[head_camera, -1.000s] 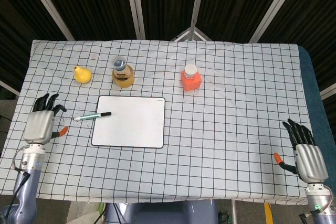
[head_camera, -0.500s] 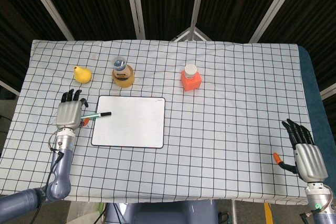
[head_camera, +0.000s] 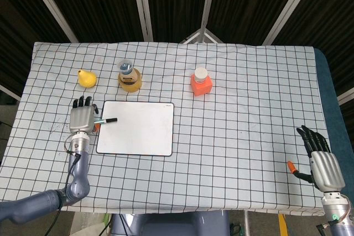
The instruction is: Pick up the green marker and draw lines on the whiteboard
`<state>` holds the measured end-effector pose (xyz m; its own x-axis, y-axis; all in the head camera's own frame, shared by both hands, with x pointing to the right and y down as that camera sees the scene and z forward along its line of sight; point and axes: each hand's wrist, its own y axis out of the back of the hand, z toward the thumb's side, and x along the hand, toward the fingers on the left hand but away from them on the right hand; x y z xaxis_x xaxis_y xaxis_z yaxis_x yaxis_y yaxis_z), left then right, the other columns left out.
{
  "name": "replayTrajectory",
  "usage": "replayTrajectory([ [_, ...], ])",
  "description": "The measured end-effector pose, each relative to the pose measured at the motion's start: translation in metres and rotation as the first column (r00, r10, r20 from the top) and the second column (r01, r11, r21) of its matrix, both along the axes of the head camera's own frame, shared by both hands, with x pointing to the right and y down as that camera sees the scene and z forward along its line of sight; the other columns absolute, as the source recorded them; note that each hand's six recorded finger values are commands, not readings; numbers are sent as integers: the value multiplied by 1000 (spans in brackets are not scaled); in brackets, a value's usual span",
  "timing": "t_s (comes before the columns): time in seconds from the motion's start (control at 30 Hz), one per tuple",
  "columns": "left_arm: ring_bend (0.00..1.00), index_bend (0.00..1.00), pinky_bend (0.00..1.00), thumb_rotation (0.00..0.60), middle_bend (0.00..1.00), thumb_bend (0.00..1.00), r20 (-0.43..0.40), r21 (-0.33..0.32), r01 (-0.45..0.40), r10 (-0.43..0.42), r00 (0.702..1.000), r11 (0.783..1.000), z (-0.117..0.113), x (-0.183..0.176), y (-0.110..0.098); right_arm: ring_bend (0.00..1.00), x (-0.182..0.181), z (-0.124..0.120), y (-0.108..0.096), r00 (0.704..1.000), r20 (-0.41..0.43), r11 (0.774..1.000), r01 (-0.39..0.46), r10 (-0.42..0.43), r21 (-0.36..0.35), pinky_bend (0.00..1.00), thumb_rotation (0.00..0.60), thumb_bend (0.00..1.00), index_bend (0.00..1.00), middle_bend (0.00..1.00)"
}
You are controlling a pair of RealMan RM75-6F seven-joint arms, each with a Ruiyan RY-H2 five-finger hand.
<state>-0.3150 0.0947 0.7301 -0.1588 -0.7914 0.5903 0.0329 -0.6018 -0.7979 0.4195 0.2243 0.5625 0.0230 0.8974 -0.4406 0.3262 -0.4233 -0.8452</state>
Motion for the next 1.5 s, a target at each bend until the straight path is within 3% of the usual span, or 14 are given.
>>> replayTrajectory([
  [0.5, 0, 490, 74, 600, 87, 445, 17, -30, 3, -3, 1000, 1000, 19, 6, 7, 0, 0, 0, 0, 1000, 6, 1000, -4, 4, -3, 0, 600, 325, 0, 0],
  [0.77, 0, 587, 74, 600, 110, 586, 24, -45, 9, -8, 1000, 999, 24, 4, 10, 0, 0, -1, 1, 1000, 11, 1000, -6, 6, -3, 0, 600, 324, 0, 0],
  [1.0, 0, 620, 74, 600, 130, 606, -23, -20, 5, -5, 1000, 1000, 16, 10, 9, 0, 0, 0, 1, 1000, 11, 1000, -7, 7, -5, 0, 600, 325, 0, 0],
  [1.23, 0, 635, 75, 600, 148, 605, -177, 27, -6, 11, 984, 1000, -7, 34, 7, 0, -1, 0, 1, 1000, 16, 1000, -12, 12, -8, 0, 600, 324, 0, 0],
  [1.4, 3, 644, 83, 600, 162, 597, -374, 78, -14, 43, 927, 997, -34, 64, 6, 0, 0, 0, 0, 1000, 18, 1000, -15, 15, -8, 0, 600, 325, 0, 0],
  [1.5, 8, 650, 101, 600, 172, 594, -485, 92, -10, 53, 873, 996, -43, 79, 7, 0, -1, -1, 0, 1000, 20, 1000, -15, 15, -8, 0, 600, 324, 0, 0],
])
